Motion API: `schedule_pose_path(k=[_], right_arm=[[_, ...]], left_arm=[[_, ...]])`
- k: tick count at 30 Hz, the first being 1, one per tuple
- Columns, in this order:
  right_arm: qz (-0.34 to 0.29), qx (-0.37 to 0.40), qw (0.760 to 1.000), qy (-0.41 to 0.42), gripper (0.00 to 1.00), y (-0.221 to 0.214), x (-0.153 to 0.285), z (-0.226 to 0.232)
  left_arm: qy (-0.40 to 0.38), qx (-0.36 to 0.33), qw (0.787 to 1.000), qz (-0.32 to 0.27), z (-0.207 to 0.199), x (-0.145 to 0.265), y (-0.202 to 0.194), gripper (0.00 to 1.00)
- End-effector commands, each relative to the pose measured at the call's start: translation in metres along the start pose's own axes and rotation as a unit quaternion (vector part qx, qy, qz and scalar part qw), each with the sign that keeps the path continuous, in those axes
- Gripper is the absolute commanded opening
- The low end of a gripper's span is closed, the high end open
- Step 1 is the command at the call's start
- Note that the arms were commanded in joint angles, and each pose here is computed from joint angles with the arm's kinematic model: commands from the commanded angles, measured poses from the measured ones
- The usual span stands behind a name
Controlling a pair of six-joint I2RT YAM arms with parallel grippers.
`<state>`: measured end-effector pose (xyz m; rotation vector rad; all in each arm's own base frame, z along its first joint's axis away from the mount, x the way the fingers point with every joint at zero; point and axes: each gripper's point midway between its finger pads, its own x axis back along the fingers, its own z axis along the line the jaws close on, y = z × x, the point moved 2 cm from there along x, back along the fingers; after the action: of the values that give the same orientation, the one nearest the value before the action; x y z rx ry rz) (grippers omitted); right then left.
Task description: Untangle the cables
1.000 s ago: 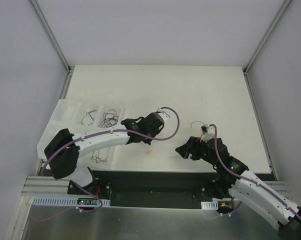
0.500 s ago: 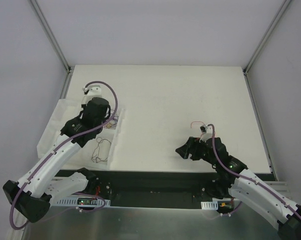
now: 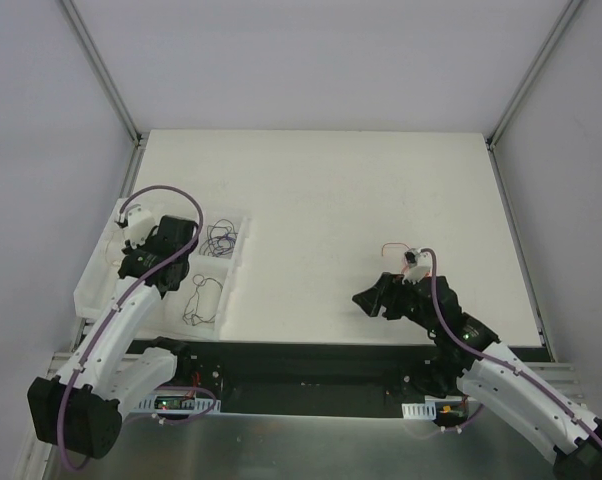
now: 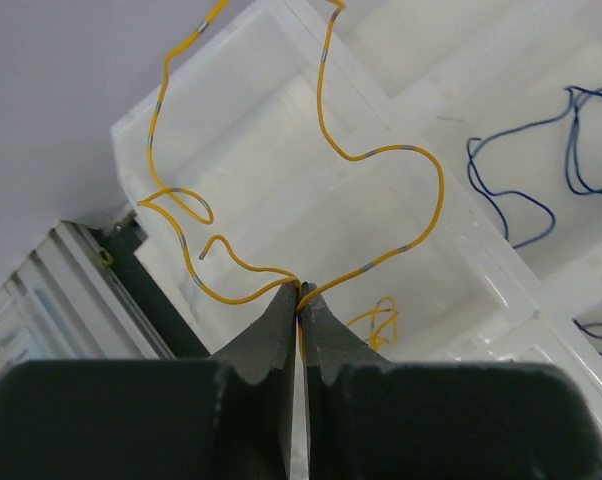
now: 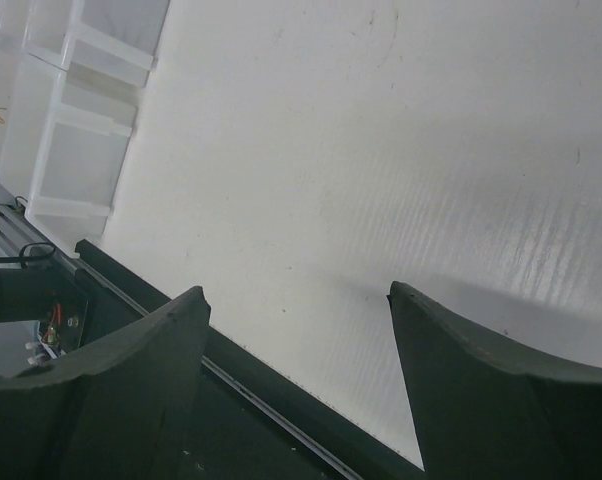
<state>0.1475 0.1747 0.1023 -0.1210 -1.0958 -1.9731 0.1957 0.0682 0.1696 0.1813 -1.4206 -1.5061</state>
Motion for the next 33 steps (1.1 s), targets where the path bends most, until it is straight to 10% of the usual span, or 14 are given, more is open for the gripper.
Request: schedule_pose_path(k=[1,22,33], right_arm=[[-0.018,0.007,1.000,0.006,0.76,0.009,0.002,0.003],[-0.015,0.003,1.000,0.010,0.76,0.008,0.004,0.004],[-0.012,0.000,1.000,0.007,0.76,0.004,0.001,-0.001]], left_arm=[[-0.072,0.074,0.993,0.062,-0.017,0.013,-0.021,0.00],[-0.063,0.214,0.942,0.250,-0.032,0.020,-0.083,0.00],[-0.058,0.223,0.955,0.188,-0.020,0.008,-0.045,0.00]])
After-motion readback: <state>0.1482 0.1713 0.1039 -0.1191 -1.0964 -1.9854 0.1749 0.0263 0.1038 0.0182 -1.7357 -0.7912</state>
